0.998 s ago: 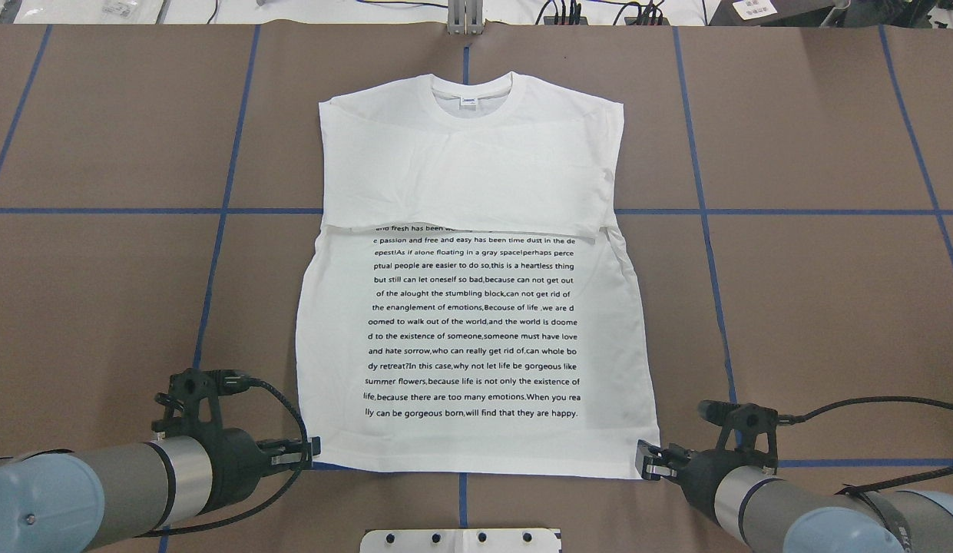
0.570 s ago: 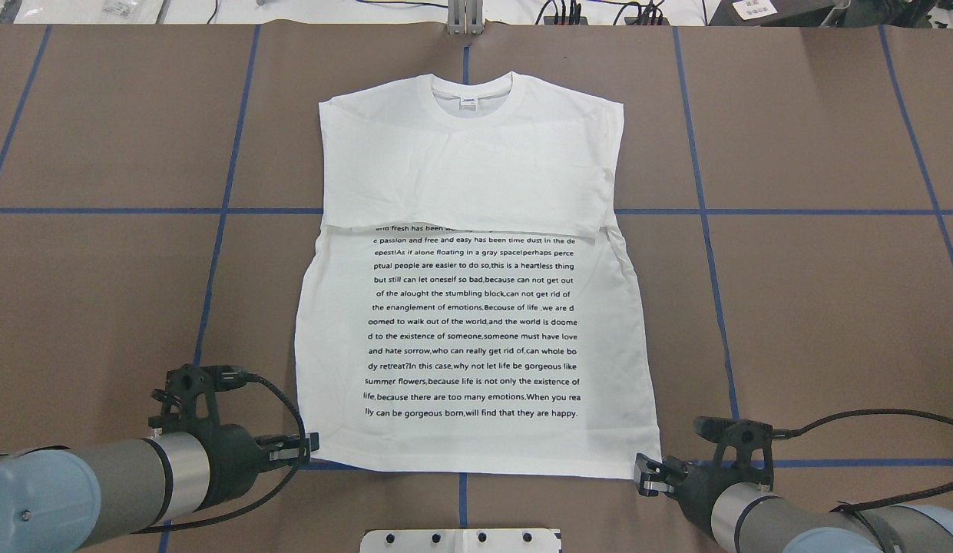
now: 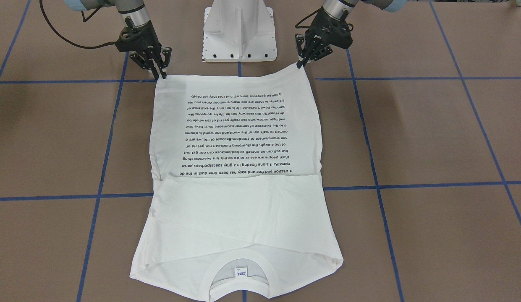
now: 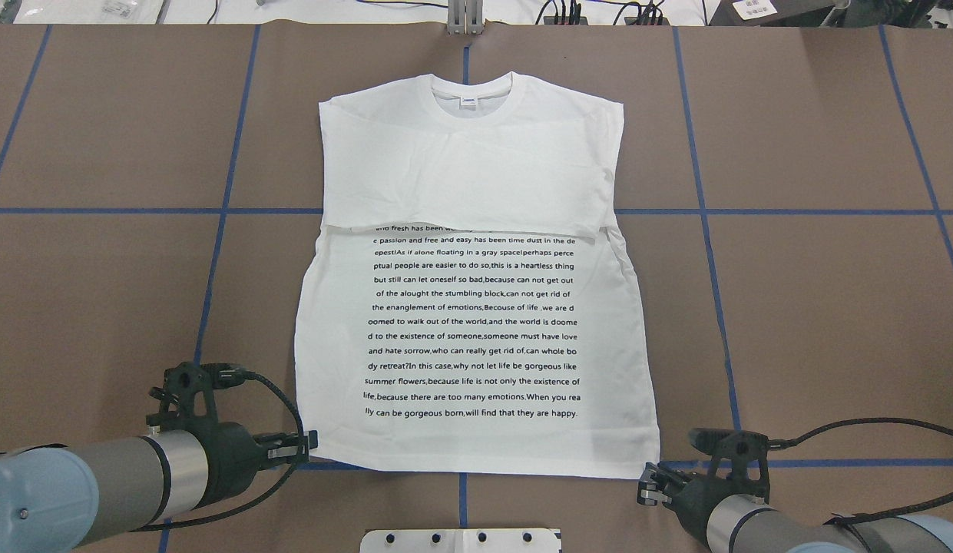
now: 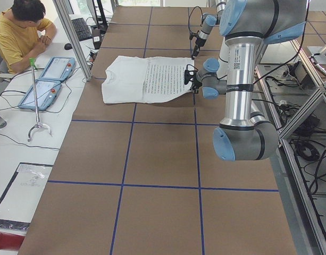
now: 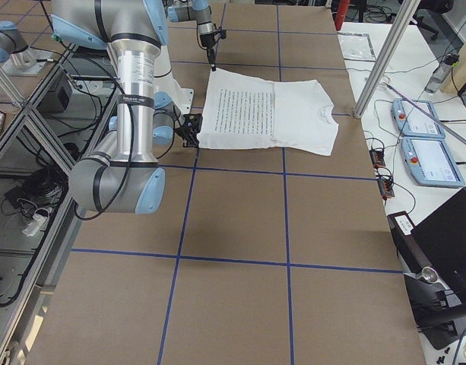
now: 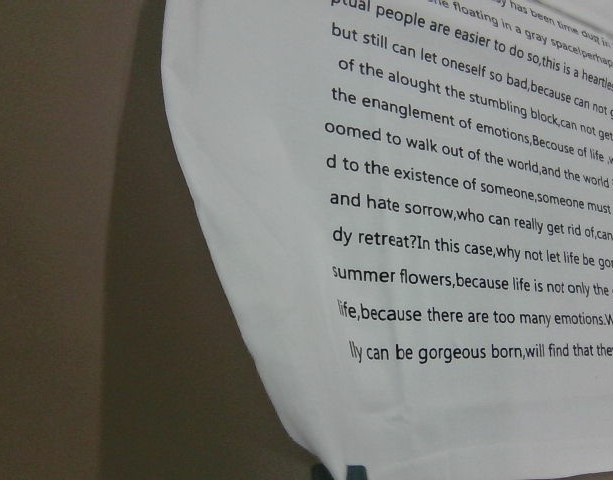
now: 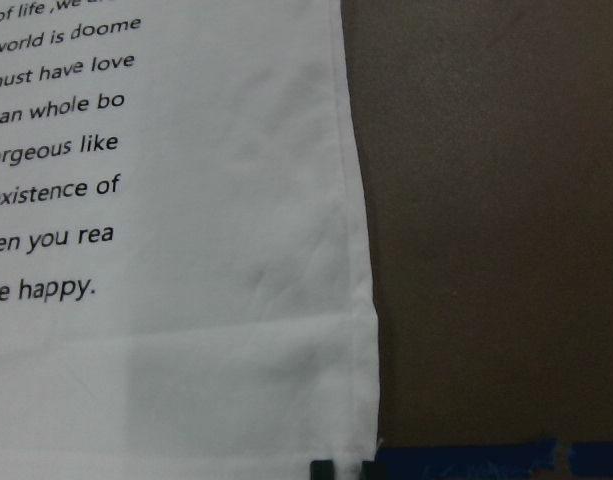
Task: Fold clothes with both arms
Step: 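Grasp the hem corners nearest the robot with both grippers, then lift the hem with both grippers and fold it toward the collar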
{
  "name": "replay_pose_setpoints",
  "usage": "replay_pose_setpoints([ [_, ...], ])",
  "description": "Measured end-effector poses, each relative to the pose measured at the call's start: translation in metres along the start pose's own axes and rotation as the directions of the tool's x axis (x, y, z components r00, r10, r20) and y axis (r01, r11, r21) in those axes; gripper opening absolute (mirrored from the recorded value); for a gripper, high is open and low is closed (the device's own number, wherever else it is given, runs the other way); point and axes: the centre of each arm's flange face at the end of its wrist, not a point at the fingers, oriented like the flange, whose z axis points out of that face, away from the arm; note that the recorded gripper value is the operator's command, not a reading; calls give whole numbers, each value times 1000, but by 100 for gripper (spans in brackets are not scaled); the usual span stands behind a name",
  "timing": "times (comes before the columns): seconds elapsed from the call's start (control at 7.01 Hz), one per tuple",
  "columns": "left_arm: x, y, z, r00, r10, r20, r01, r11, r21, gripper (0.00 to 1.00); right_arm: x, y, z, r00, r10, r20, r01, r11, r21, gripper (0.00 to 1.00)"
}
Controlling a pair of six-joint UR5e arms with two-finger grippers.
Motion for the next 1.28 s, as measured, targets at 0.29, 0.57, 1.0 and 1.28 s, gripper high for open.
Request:
replay_pose_setpoints([
  [0.29, 0, 0, -1, 1000, 0, -1, 0, 1000, 0, 0, -1, -2, -3, 1000, -4, -10, 4, 1000, 2, 0],
  [0.57, 7, -3, -15, 1000, 1, -19, -1, 1000, -3, 0, -16, -19, -44, 1000, -3, -16, 2, 1000, -16, 0],
  [1.0, 53, -11, -107, 1000, 8, -15, -9, 997, -79, 0, -51, -72, -176, 999, 32, -13, -33, 992, -121, 0],
  [1.28, 67, -26, -153, 1000, -1, -9, 0, 993, -122, 0, -53, -117, -233, 995, 92, -34, -97, 979, -179, 0],
])
